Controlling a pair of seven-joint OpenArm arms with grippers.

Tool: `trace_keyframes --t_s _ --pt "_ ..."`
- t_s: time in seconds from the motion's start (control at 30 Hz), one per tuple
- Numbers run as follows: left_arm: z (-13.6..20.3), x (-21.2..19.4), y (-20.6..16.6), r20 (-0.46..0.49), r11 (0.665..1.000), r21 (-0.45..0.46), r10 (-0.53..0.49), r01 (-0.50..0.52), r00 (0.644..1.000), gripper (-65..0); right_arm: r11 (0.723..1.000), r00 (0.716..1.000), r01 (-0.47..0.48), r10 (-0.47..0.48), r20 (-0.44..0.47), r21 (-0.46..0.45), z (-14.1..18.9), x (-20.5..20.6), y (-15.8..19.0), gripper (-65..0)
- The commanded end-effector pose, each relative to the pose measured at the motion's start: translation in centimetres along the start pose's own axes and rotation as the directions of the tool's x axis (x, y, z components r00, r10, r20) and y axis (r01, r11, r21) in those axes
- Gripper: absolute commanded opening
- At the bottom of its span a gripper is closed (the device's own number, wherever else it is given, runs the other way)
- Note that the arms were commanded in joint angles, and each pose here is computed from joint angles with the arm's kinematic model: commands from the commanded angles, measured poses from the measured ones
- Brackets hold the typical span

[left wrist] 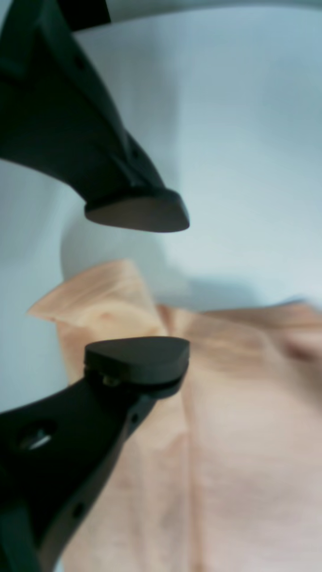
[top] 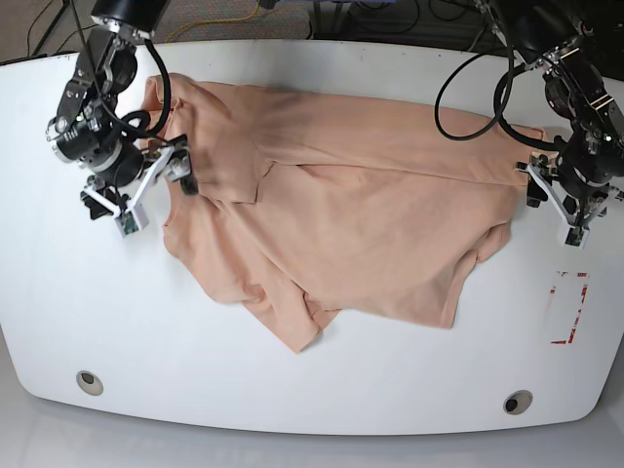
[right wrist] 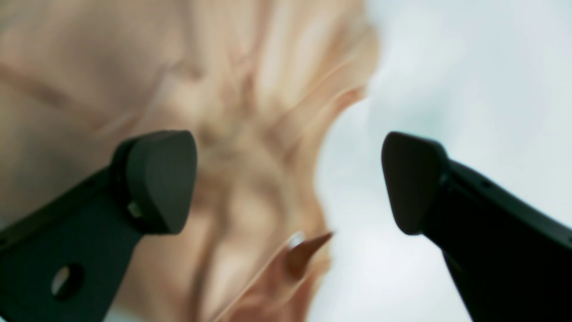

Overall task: Layout the t-shirt on the table in an organized manner, then fold the t-shirt properly
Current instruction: 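Release the shirt and regrasp its edges with both grippers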

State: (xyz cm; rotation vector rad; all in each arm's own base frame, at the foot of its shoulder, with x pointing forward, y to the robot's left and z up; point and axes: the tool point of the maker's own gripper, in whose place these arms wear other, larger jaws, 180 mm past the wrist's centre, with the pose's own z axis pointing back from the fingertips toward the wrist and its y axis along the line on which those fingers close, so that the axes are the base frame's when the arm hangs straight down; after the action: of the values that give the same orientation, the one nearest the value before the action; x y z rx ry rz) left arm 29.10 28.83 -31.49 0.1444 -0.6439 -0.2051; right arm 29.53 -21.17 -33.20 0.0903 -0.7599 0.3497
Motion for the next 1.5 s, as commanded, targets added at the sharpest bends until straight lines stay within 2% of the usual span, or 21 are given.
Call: trace_keyframes --t_s 0.0,0.2,0.43,0.73,0.83,1.03,1.33,1.47 --pt "0.9 2.8 1.2 0.064 0.999 0.035 -0.010 0.007 0.998 -30.4 0.999 0.999 0.003 -0.001 0.038 -0.045 -0.7 2.6 -2.3 -2.5" --pt "1.6 5.0 2.5 0.106 0.998 0.063 0.005 -0.012 0.994 -30.4 0.996 0.998 0.062 -0.063 -0.004 -0.068 -3.9 4.4 -6.1 -2.4" --pt "2.1 6.1 3.3 0.138 0.996 0.081 0.023 -0.034 0.990 -30.6 0.984 0.984 0.180 -0.180 0.004 -0.006 -7.3 5.3 -8.9 -2.7" --pt "2.1 5.7 3.4 0.130 0.996 0.082 0.024 -0.035 0.991 -30.6 0.928 0.932 0.362 -0.363 0.005 0.087 -11.1 4.4 -10.1 -2.7" --pt "2.1 5.7 3.4 0.130 0.996 0.082 0.024 -0.035 0.991 -30.6 0.911 0.917 0.397 -0.399 -0.004 0.110 -11.9 3.9 -9.5 -2.7" --pt "2.0 5.7 3.4 0.128 0.996 0.083 0.026 -0.037 0.991 -30.6 0.898 0.909 0.416 -0.417 -0.024 0.147 -12.8 3.7 -7.7 -2.7" --pt "1.9 5.7 3.5 0.127 0.996 0.082 0.028 -0.039 0.992 -30.6 0.880 0.907 0.421 -0.407 -0.106 0.221 -14.4 3.5 -3.1 -2.9" --pt "1.9 5.9 3.4 0.129 0.996 0.079 0.027 -0.037 0.991 -30.6 0.885 0.916 0.402 -0.387 -0.109 0.236 -14.5 3.7 -1.6 -2.9"
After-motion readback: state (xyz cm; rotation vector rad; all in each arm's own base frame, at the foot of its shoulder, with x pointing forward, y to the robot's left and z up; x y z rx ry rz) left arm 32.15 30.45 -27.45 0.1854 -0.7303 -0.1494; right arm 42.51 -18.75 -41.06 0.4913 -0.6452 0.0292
